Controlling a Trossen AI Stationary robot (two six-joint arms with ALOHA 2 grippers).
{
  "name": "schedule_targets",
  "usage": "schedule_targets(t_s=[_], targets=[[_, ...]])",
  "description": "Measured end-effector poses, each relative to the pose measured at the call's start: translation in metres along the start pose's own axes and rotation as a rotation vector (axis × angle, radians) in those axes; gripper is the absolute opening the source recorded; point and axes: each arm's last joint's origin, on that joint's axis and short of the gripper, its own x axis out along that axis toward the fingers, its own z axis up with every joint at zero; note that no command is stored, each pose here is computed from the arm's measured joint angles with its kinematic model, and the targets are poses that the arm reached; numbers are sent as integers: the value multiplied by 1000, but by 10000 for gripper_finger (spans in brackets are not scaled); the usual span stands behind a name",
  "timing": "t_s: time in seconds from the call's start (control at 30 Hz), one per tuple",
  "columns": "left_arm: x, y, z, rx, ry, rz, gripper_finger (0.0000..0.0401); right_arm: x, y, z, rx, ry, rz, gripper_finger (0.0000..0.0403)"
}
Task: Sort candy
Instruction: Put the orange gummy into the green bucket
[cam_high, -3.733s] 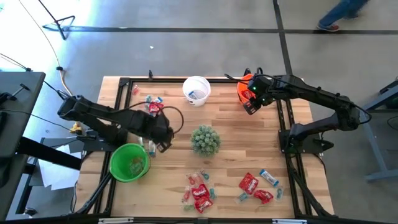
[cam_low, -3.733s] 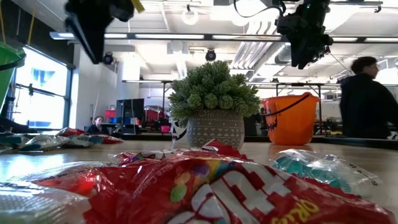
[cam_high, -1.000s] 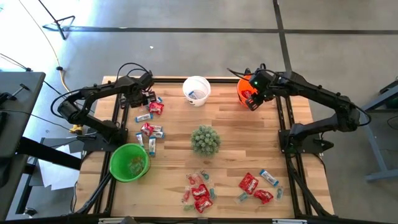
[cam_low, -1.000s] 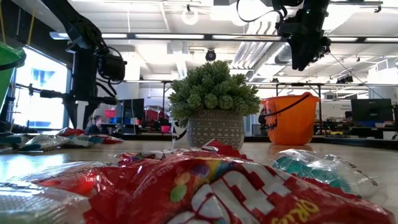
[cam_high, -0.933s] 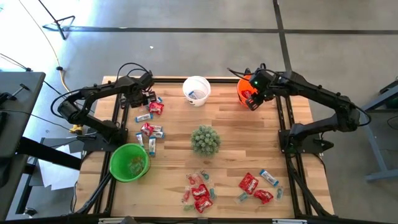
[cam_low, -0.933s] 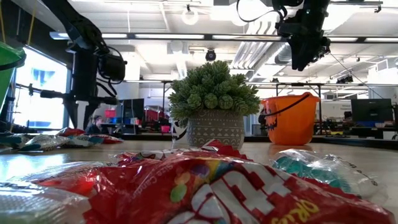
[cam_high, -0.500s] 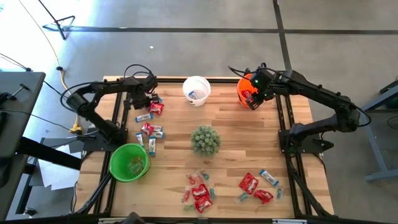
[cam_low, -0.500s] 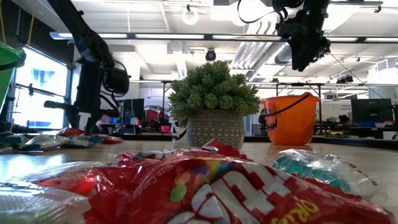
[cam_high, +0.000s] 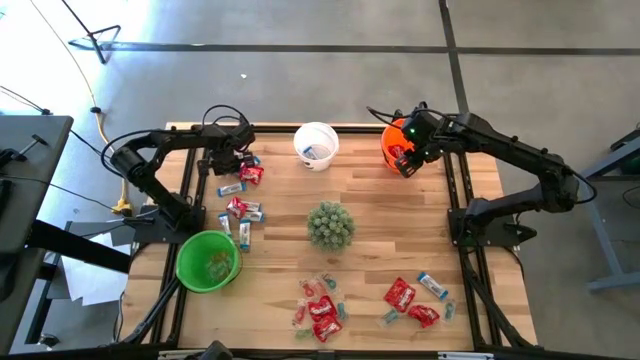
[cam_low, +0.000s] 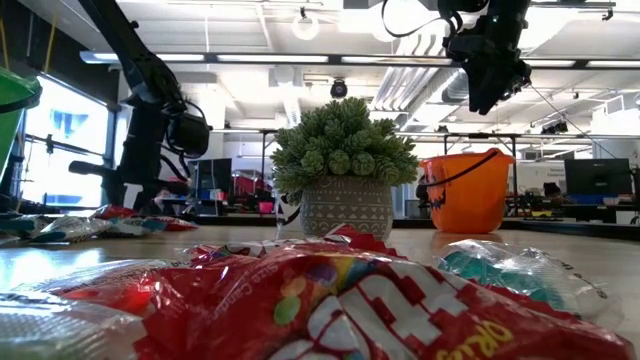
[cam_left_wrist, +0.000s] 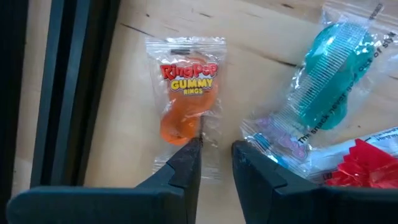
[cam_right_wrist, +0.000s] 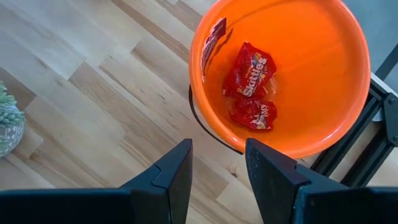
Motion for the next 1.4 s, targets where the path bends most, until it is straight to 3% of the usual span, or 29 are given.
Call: schedule_targets(t_s=[0.27, 0.67, 1.4], targets=[[0, 0, 0, 14, 0, -3, 5, 0, 0, 0, 0, 0, 0, 144], [-2, 0, 0, 48, 18, -25, 0, 0, 0, 0, -4, 0, 0, 144], [-50, 2, -6, 70, -110, -171, 0, 0, 1, 2, -3, -22, 8, 144]])
